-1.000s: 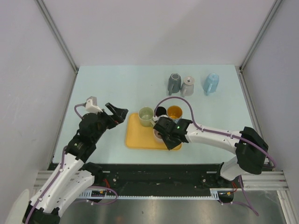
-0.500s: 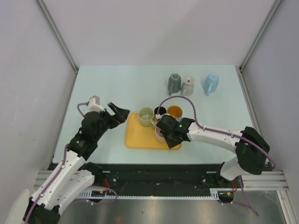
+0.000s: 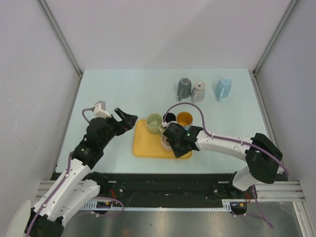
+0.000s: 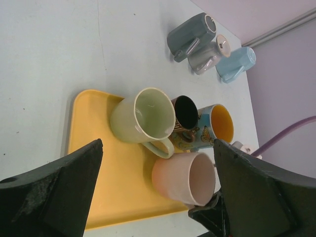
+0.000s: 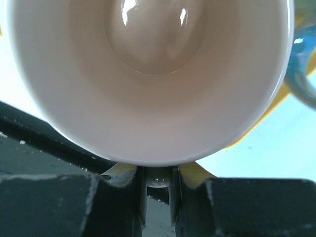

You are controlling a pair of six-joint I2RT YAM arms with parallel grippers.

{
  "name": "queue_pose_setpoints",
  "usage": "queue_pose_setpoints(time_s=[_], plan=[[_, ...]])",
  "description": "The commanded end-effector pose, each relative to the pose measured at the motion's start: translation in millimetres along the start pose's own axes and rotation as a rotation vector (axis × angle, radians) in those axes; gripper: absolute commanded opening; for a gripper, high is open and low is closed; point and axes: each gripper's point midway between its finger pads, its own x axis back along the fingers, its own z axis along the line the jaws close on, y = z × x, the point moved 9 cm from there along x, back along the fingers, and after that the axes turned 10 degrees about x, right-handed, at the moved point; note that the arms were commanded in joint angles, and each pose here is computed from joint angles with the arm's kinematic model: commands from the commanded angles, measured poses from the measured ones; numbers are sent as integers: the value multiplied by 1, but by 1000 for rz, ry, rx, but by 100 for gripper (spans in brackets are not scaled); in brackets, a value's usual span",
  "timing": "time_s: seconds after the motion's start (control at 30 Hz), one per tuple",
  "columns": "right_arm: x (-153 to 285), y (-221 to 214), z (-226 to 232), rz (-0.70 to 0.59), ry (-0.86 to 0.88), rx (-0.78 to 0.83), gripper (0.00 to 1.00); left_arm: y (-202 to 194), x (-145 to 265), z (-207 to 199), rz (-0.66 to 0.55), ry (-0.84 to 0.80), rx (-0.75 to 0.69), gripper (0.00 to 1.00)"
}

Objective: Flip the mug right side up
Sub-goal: Place the cup on the tray.

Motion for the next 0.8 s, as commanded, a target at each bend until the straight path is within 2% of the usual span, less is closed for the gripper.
queue_pose_setpoints(time_s=[0.0,0.17,0.37,0.77], plan=[[16,6,20,-85,46,31,0,1,2,-2,-8,-37,-10,97],[20,16,40,-131,108,57,0,0,2,-2,-2,-41,-6,96],[19,52,68,-193,158,105,0,1,6,-4,-10,-56,-13,96],[-19,96,79,-163,130,136,0,2,8,-2,-26,-51,-23,96]])
